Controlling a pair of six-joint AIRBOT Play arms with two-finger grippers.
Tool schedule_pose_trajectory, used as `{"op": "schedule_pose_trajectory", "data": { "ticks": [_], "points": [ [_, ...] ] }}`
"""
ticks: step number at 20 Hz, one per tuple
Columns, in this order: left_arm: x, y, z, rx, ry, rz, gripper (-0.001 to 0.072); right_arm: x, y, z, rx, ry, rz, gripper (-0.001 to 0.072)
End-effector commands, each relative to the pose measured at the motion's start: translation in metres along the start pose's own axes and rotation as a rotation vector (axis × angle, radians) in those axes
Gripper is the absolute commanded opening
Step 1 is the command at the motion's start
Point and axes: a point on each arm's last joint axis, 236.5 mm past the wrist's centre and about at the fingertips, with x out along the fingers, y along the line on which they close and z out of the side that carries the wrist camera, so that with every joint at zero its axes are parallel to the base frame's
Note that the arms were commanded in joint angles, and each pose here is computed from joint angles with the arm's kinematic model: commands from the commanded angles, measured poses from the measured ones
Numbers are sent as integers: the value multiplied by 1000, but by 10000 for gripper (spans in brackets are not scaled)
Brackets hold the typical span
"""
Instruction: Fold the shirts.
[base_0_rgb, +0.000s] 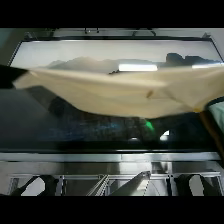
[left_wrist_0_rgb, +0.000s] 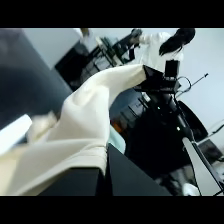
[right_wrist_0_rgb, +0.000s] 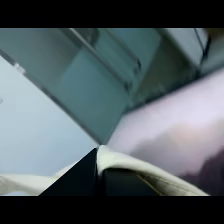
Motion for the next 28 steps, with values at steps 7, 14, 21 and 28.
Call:
{"op": "schedule_pose_trajectory", "data": {
  "ticks": [7, 14, 21, 28],
  "points": [
    [-42, -87, 44, 367, -123, 270, 29, 16, 100, 47, -358, -41, -52, 22],
    [-12, 142, -19, -140, 95, 334, 29, 65, -89, -53, -144, 315, -274, 22],
    [6, 346, -90, -518, 224, 299, 29, 112, -270, -149, 280, 312, -307, 21],
    [27, 434, -90, -575, 243, 306, 29, 130, -355, -193, 547, 282, -238, 21]
  ]
}}
